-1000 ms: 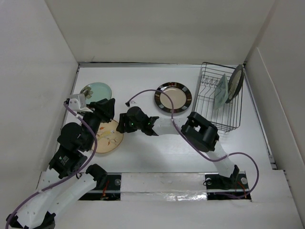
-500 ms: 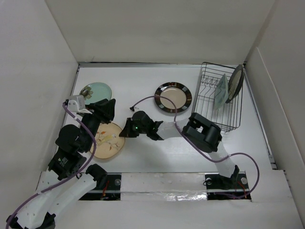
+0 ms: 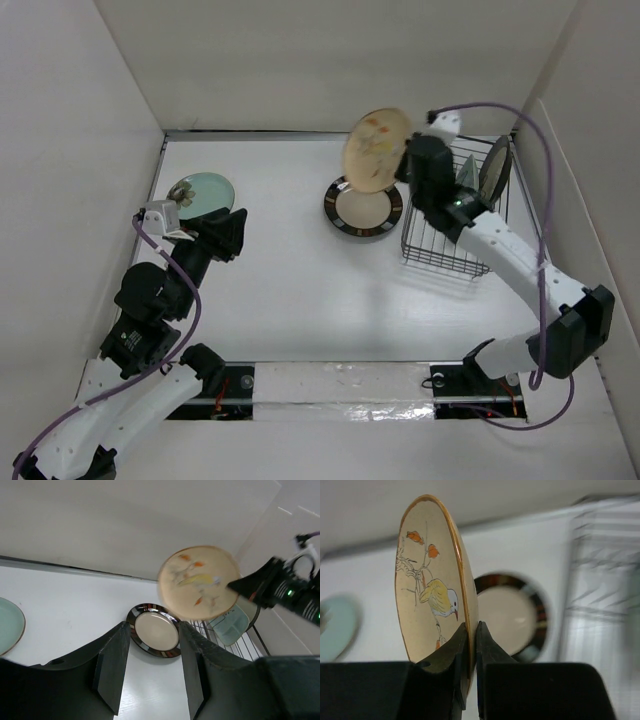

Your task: Load the plates into the dish rack

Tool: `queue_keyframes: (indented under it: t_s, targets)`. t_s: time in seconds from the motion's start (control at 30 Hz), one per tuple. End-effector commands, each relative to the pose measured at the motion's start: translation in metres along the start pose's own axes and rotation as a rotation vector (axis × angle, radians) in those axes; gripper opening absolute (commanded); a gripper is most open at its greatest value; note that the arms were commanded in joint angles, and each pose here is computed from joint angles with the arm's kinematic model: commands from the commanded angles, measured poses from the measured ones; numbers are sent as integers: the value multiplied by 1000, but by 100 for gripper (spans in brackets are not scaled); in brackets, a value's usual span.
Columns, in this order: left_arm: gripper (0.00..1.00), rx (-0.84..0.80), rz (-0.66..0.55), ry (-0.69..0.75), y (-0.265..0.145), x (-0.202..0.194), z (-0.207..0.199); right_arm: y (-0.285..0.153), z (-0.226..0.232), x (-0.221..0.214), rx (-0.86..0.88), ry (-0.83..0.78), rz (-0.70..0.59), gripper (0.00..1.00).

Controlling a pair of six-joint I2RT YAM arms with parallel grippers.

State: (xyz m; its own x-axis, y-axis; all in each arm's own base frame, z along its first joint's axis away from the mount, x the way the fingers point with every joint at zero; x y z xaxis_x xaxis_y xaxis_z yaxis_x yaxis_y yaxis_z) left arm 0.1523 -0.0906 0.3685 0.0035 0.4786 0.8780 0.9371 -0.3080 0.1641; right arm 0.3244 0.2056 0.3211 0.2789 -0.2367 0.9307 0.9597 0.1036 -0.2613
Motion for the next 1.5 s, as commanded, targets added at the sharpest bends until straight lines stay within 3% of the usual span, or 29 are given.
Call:
queue_keyframes:
  t_s: [0.0, 0.07, 0.37, 0.57, 0.8, 1.23, 1.47]
  targets:
    - [41, -47, -27, -8, 1, 5, -6, -21, -83, 86, -483, -86, -223, 0]
    - [41, -60, -18, -7, 1, 4, -7, -25, -116, 111, -637, -135, -221, 0]
    - [42, -71, -12, -10, 2, 3, -9, -6, -160, 159, -843, -262, -175, 0]
    - [41, -98, 21, -5, 5, -3, -12, 25, -164, 146, -912, -416, -66, 0]
    - [40, -282, 214, -3, 18, -33, -36, 47, -156, 125, -899, -524, 8, 0]
    - [43, -231, 167, 17, 14, -25, -32, 61, -154, 109, -1007, -691, 88, 0]
    - [43, -208, 140, 18, 11, -19, -29, 81, -152, 87, -993, -703, 122, 0]
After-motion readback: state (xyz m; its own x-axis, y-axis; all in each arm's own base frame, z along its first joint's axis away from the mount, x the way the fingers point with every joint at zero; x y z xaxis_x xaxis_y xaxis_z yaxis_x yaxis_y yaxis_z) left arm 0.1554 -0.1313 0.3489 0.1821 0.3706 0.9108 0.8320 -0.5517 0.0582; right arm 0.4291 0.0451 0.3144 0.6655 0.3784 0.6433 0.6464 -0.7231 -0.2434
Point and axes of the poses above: each gripper's point midway between its finger pads, its own y axis out along the fingers, its own z axis along the line the jaws close on, x = y × z, the point moved 7 cm from there along -y, back along the fingers, and after that the axes turned 2 degrees about -y, right-handed, at the moved point
